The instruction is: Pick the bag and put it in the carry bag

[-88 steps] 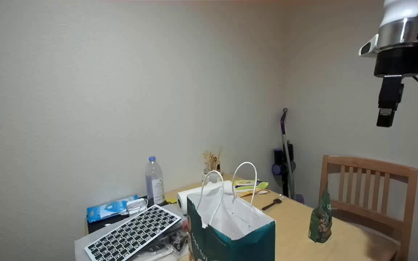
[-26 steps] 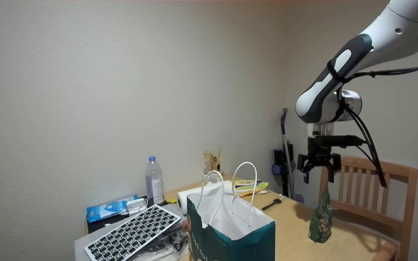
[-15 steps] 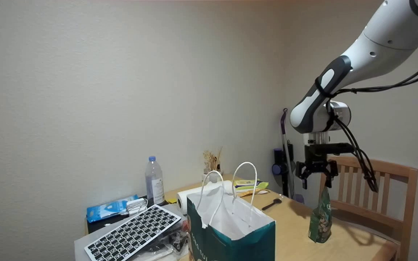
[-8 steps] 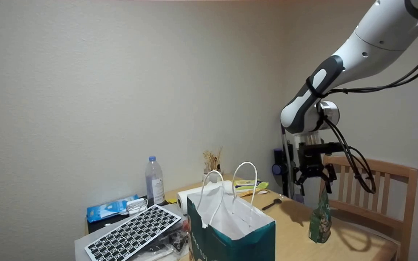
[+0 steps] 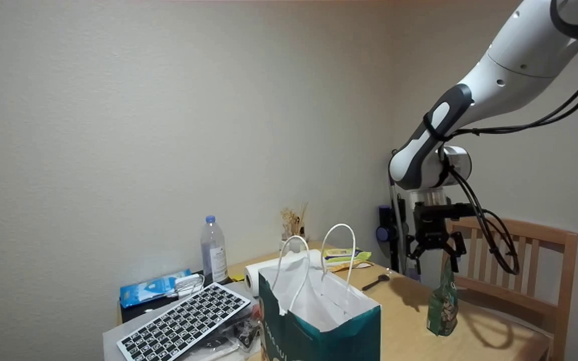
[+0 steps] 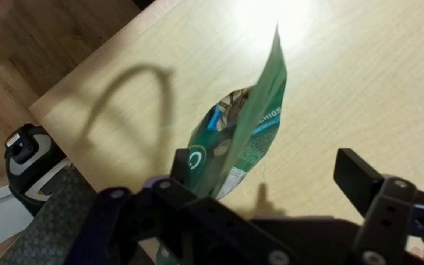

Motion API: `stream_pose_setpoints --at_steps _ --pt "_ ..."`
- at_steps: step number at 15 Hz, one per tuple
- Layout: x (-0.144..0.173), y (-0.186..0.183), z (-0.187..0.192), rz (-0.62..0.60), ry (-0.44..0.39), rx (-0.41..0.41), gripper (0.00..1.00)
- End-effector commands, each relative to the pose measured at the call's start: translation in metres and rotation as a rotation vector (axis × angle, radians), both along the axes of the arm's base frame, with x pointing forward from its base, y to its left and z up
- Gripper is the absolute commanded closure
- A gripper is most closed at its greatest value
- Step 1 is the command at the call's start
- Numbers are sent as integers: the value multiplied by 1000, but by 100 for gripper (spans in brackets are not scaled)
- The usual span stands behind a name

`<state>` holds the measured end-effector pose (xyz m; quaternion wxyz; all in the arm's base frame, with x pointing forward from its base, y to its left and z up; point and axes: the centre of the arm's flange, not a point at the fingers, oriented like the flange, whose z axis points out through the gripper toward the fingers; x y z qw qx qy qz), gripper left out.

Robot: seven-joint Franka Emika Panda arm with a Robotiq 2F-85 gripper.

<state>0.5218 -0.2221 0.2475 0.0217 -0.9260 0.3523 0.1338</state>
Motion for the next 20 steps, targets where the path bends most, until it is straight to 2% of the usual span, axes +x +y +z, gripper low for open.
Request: stream_pose_setpoints --at_steps 1,2,4,14,20 --pt "4 -14 -26 -27 -41 44 0" --pt "4 -17 -32 -36 -40 52 25" --pt "5 -20 -38 -43 -49 52 33" --pt "13 -17 -30 -8 -56 -18 99" --pt "7 21 14 151 -103 -44 100"
